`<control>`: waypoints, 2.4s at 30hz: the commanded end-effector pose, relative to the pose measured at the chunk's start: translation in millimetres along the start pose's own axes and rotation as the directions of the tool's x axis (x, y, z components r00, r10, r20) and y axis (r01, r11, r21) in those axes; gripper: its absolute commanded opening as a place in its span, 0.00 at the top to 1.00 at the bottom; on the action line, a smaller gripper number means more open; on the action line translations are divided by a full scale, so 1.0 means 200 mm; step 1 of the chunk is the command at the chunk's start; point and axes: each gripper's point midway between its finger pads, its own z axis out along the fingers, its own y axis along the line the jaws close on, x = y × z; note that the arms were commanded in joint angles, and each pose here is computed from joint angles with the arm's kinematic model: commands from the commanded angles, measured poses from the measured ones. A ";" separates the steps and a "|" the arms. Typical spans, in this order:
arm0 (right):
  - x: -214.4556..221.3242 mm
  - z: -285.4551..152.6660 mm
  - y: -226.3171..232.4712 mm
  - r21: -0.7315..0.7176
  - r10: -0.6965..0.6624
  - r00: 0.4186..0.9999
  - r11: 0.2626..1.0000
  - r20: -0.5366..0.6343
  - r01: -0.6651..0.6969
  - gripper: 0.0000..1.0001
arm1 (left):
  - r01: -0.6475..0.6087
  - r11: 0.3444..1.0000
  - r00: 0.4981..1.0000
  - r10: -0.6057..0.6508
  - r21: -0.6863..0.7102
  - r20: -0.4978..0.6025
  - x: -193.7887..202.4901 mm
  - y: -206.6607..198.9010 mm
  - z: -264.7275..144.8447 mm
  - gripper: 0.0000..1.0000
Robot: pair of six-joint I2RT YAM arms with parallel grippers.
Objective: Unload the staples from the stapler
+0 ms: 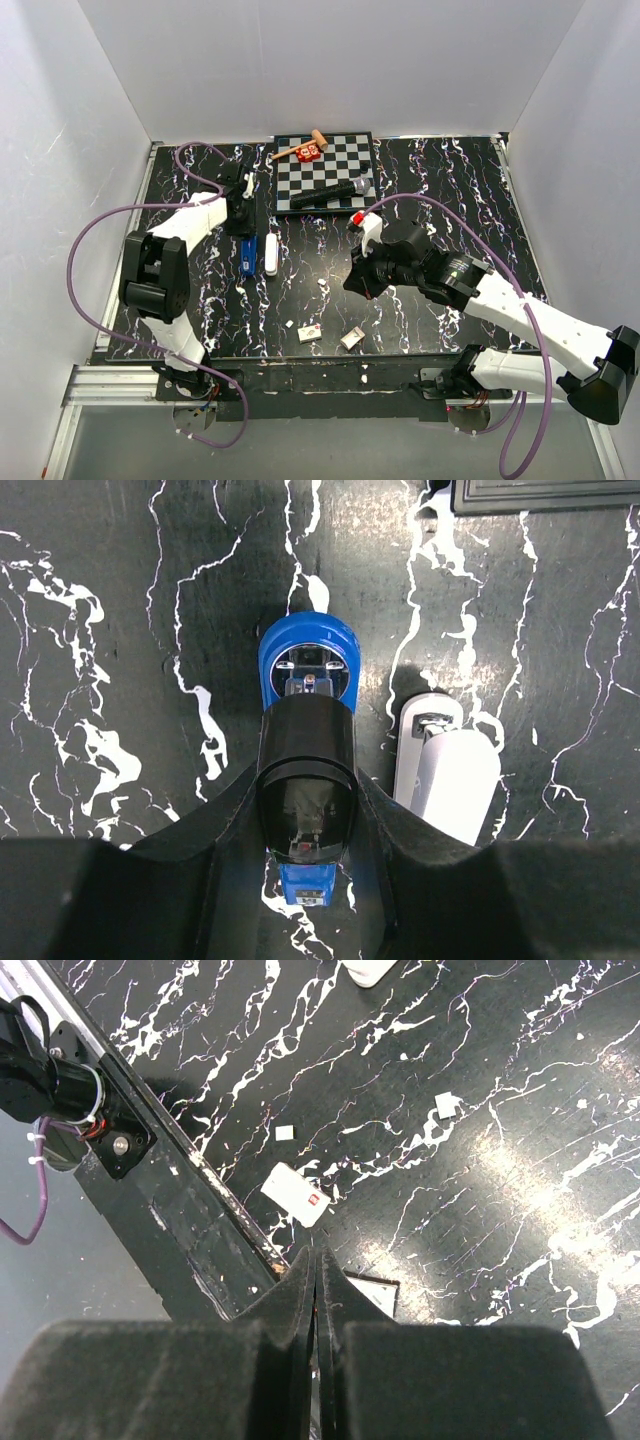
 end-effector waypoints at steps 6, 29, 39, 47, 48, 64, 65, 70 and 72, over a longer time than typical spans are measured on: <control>-0.03 0.00 0.01 -0.018 -0.003 0.999 1.000 0.033 0.004 0.99 | 0.011 1.000 0.997 -0.012 0.015 0.081 -0.16 -0.02 0.00 0.61; 0.10 -0.05 -0.05 0.046 -0.008 0.996 0.999 -0.088 0.012 0.54 | -0.165 0.919 0.884 -0.023 0.358 0.467 -0.12 -0.29 -0.87 0.26; 0.09 0.13 -0.17 0.124 -0.103 0.975 0.984 -0.194 0.129 0.48 | -0.364 0.822 0.739 -0.031 0.438 0.673 0.06 -0.36 -1.17 0.02; 0.07 0.38 -0.33 0.173 -0.235 0.926 0.940 -0.294 0.293 0.37 | -0.388 0.809 0.691 -0.062 0.442 0.720 0.12 -0.35 -1.19 0.02; 0.07 0.41 -0.34 0.183 -0.231 0.922 0.937 -0.310 0.296 0.37 | -0.382 0.812 0.692 -0.065 0.441 0.719 0.12 -0.34 -1.19 0.02; 0.12 0.78 -0.37 0.022 -0.306 0.846 0.936 -0.436 0.350 0.33 | -0.382 0.804 0.711 -0.061 0.456 0.701 0.13 -0.36 -1.15 0.02; 0.13 0.79 -0.37 0.018 -0.302 0.845 0.939 -0.442 0.344 0.34 | -0.381 0.803 0.713 -0.060 0.457 0.699 0.12 -0.36 -1.15 0.02; 0.16 0.83 -0.40 0.019 -0.288 0.846 0.943 -0.450 0.331 0.35 | -0.384 0.799 0.718 -0.057 0.462 0.694 0.13 -0.37 -1.15 0.02; 0.18 0.84 -0.42 0.024 -0.278 0.846 0.946 -0.456 0.323 0.35 | -0.385 0.799 0.717 -0.056 0.461 0.695 0.13 -0.37 -1.14 0.02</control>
